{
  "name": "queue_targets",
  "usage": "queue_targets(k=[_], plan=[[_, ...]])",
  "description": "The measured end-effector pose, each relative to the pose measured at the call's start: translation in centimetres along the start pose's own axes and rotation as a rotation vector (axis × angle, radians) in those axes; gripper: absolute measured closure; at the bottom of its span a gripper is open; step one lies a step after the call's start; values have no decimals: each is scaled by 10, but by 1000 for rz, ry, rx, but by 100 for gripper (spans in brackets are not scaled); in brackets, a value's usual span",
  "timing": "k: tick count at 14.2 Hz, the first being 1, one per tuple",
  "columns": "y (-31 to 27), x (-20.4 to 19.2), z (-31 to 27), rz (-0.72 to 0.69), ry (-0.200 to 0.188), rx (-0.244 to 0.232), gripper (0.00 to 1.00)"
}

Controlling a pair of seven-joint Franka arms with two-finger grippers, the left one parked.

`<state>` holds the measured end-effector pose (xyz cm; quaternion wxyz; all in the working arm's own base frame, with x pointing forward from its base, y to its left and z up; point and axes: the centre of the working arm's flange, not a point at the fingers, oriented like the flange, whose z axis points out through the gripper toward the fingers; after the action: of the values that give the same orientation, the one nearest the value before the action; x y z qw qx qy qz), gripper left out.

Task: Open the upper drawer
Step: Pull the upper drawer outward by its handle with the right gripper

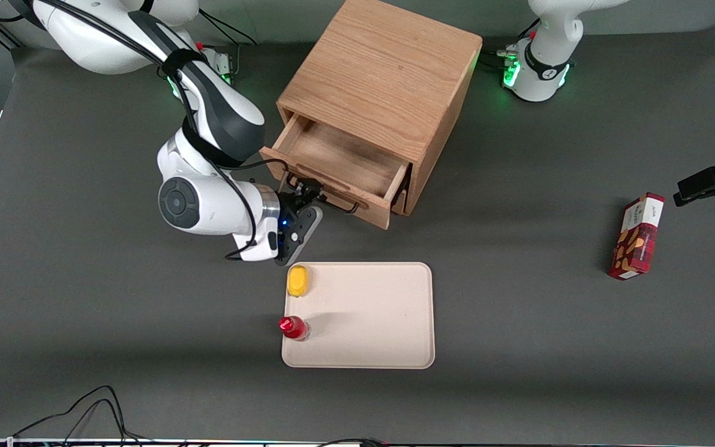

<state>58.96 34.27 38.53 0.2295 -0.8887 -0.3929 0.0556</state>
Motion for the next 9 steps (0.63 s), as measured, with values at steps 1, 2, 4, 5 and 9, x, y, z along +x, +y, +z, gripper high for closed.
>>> queue_targets(k=[1,2,4,5,9], plan=[[5,1,-2,-2,0,-3,0],[11,1,-4,3,1,-3,0],[26,2,-9,10,-1,-5,0],[33,4,-12,13,-5,-6,0],[60,7,-22,36,-3,0,0]])
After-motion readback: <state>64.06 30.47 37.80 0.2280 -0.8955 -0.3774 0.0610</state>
